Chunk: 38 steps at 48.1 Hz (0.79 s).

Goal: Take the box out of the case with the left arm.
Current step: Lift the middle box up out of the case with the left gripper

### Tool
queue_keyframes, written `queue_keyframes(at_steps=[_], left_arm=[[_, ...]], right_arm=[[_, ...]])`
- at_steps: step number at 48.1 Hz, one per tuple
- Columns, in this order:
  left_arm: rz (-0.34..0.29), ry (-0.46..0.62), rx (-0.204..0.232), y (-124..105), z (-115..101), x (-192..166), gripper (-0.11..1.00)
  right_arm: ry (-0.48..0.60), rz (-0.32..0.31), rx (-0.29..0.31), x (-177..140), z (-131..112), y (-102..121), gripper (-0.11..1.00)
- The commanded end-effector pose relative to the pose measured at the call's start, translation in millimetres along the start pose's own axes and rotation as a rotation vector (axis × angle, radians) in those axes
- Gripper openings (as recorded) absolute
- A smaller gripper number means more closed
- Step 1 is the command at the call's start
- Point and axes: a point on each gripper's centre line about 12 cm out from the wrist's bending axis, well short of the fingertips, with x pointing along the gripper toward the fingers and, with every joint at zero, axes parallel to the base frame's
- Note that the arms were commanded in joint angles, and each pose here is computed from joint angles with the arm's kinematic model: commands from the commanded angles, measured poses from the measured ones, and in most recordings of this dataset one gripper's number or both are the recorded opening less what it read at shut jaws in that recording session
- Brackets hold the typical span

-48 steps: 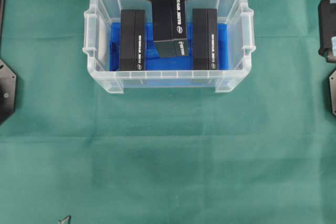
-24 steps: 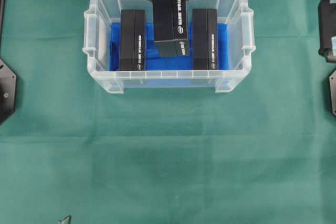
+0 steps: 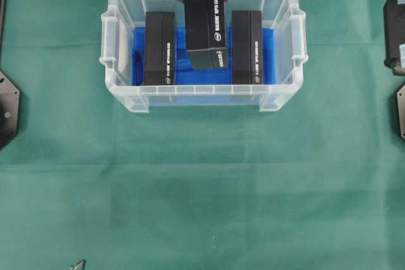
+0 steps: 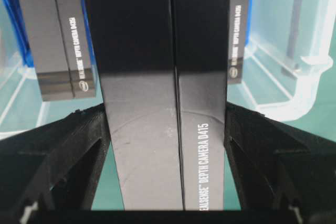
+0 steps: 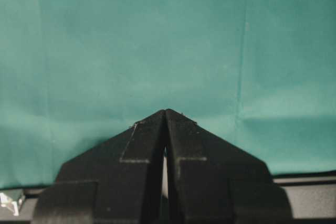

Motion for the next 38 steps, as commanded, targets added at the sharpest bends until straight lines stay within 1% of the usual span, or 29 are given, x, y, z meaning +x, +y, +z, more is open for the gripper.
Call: queue_keyframes(at_steps=[1,8,16,19,23,26,33,38], left_arm=[[-0.072,-0.021,0.002,7,-2,-33,0.63],[-0.072,-0.017,0.007,6,-8,-33,0.63],[-0.073,-0.009,0.037,2,-26,-32,0.63],[-0.073,-0.001,0.046,0,-39,-32,0.63],[-0.075,0.011,0.033,-2,-55,-33,0.63],[-0.074,0.022,0.024,-4,-70,-33,0.63],[-0.074,0.04,0.02,-6,-101,-34,0.63],[-0.075,0.056,0.007,-6,-124,-36,0.63]], right_arm=[[-0.009,-0.002,0.001,-3,1,0,0.0],[-0.009,-0.003,0.004,-3,1,-1,0.0],[-0.009,-0.002,0.001,-3,1,0,0.0],[-0.009,-0.002,0.001,-3,1,0,0.0],[-0.009,-0.002,0.001,-3,1,0,0.0],[-0.013,-0.002,0.001,-4,1,-1,0.0],[-0.011,-0.002,0.001,-3,2,-1,0.0],[-0.011,-0.002,-0.001,-3,1,-1,0.0]])
